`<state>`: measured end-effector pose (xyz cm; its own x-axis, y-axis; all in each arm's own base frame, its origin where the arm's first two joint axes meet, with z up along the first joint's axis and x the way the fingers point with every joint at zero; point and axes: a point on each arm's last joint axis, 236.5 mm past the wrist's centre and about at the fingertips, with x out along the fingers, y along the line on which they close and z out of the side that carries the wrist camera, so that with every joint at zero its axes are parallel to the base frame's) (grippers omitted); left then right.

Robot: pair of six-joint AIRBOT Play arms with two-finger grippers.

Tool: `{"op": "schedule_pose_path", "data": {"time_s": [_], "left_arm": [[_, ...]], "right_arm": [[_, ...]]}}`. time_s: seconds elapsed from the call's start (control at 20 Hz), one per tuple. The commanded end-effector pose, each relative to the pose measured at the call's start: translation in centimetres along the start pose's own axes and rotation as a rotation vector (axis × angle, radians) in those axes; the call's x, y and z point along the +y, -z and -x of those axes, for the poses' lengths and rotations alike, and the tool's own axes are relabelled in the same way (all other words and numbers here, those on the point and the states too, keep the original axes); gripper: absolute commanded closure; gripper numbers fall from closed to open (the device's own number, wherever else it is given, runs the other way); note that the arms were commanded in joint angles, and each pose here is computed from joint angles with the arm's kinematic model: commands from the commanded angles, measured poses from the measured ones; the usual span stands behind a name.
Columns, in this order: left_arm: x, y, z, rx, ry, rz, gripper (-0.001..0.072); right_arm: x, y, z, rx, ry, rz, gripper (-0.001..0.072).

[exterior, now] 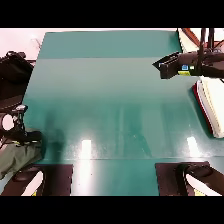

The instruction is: Fold the shirts.

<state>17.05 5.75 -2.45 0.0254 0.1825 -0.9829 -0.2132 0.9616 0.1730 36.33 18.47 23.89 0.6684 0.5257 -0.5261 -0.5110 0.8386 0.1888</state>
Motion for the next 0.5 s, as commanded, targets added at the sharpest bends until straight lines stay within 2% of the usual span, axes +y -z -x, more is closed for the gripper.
{"op": "schedule_pose_path", "data": {"time_s": [0.0,0.15,0.25,0.45], "left_arm": [[-0.6,-3.8,4.4,-0.141,0.059,0.046,0.0677],[-3.0,-10.1,16.2,-0.477,0.247,0.026,0.0679],[-5.2,-12.1,24.9,-0.697,0.353,-0.051,0.068],[-12.5,-12.7,33.8,-0.845,0.482,-0.315,0.0681]], "right_arm": [[0.1,-1.7,0.7,-0.053,0.004,0.009,0.0688],[1.0,-5.3,3.0,-0.144,0.004,0.039,0.0688],[1.1,-7.7,5.0,-0.209,0.014,0.053,0.0688],[-0.5,-10.9,8.8,-0.295,0.074,0.056,0.0688]]}}
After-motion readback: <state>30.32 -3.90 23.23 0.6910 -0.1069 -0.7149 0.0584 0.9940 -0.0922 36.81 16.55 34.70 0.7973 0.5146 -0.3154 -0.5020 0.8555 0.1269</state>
